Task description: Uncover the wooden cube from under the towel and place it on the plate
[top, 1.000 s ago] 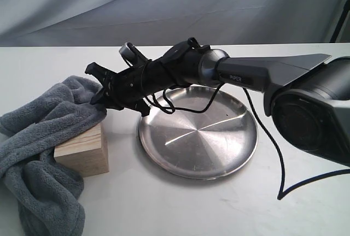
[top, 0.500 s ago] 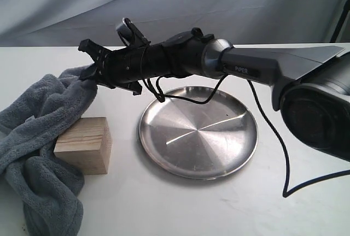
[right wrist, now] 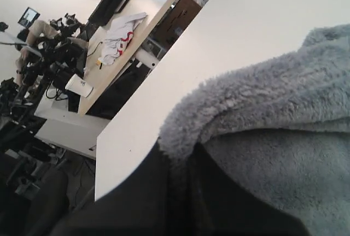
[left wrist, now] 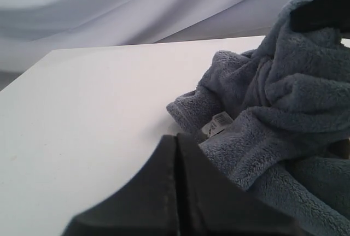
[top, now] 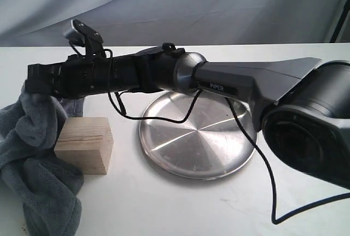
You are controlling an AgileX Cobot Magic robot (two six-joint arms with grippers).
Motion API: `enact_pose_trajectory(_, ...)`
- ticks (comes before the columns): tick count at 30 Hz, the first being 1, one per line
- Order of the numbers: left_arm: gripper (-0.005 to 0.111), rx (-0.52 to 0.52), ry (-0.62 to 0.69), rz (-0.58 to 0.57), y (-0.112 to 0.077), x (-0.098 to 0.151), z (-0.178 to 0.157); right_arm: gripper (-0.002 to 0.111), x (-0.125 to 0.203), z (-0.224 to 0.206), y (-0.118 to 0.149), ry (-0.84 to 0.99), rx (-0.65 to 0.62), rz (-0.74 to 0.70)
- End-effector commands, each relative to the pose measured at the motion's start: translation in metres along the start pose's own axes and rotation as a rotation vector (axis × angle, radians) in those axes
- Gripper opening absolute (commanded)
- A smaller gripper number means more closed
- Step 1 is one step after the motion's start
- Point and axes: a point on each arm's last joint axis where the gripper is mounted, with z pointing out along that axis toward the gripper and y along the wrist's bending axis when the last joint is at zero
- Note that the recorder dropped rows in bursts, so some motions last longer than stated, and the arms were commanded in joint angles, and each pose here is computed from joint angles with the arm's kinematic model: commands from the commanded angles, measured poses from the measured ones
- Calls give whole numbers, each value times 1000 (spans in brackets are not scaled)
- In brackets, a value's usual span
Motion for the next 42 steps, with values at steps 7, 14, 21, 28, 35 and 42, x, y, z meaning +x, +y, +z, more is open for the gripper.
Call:
enact_pose_trajectory(7,0,0,-6,-7,0,1,0,0,32,23,40,157,-91,-238)
enact_pose_trajectory(14,0,0,-6,-7,0,1,0,0,60,37,52,291,-45,-423)
enact_pose_trajectory(21,0,0,-6,-7,0,1,0,0,66,42,53,304,10,-469)
enact_pose_trajectory(28,0,0,-6,-7,0,1,0,12,75,46,57,354,20,-493)
enact_pose_trajectory(35,0,0,-6,-7,0,1,0,41,86,52,67,375,14,-528)
enact_pose_trajectory(42,0,0,-6,-7,0,1,0,63,94,51,58,457,59,-531)
